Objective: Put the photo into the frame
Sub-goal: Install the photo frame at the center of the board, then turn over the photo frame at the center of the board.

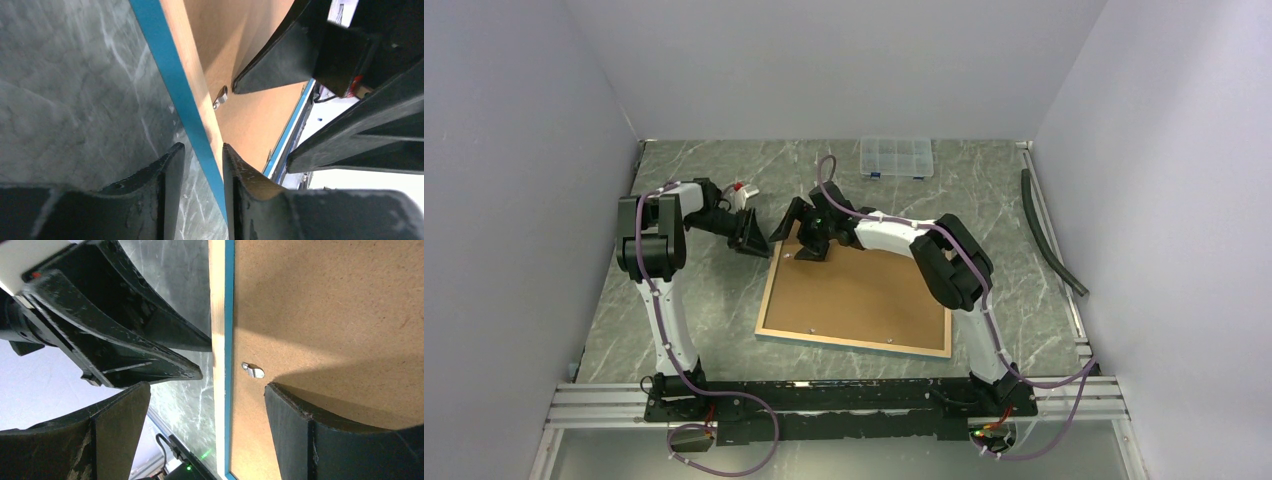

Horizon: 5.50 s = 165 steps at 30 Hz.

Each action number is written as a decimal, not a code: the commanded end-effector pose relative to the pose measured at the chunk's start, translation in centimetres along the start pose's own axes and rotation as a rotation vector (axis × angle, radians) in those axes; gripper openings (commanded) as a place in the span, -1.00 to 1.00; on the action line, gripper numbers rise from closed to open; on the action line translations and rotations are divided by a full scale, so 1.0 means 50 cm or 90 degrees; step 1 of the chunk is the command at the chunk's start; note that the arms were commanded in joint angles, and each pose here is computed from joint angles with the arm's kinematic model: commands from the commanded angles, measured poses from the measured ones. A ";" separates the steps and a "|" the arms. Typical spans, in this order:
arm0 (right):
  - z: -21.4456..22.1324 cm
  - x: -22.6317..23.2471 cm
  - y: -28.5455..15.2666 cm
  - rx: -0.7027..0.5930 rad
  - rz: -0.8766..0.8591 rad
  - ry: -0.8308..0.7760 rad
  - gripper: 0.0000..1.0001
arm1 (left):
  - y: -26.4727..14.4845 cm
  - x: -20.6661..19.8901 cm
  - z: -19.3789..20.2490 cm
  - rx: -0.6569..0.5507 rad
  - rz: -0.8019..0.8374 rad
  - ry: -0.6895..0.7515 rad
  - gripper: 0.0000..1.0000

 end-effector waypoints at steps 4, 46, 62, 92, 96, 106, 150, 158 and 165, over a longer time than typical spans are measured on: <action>0.001 0.026 -0.003 -0.003 -0.019 0.001 0.77 | 0.008 -0.024 -0.009 -0.005 0.019 0.023 -0.16; -0.029 0.000 0.049 -0.017 -0.016 0.021 0.73 | 0.063 0.037 0.047 0.059 -0.044 0.022 -0.46; -0.012 0.036 0.053 0.024 -0.068 0.012 0.71 | 0.061 0.030 0.043 0.057 -0.039 0.028 -0.47; 0.010 0.113 0.058 0.156 -0.252 -0.180 0.71 | 0.055 0.027 0.038 0.056 -0.046 0.033 -0.47; 0.016 0.116 0.060 0.156 -0.278 -0.197 0.70 | 0.055 0.028 0.039 0.057 -0.047 0.032 -0.47; -0.055 0.142 -0.019 0.046 -0.224 -0.314 0.78 | 0.024 0.002 0.026 0.042 -0.050 0.041 -0.41; 0.384 -0.177 -0.291 0.141 0.233 -0.783 0.16 | -0.317 -0.371 0.158 -0.212 -0.106 0.427 0.96; 0.380 -0.166 -0.282 0.135 0.228 -0.786 -0.61 | -0.260 -0.313 0.234 -0.209 -0.177 0.731 0.96; 0.357 -0.090 -0.285 0.109 0.187 -0.808 -0.84 | -0.187 -0.260 0.305 -0.043 -0.183 0.844 0.96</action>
Point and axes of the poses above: each gripper's point midway between its finger pads, its own y axis out along the fingers, its own x axis along the line the jaws close on, z = x × y, the point moved 3 cm from there along -y, back along the fingers, and after that the axes turned 11 degrees about -y, right-handed, at the moved point
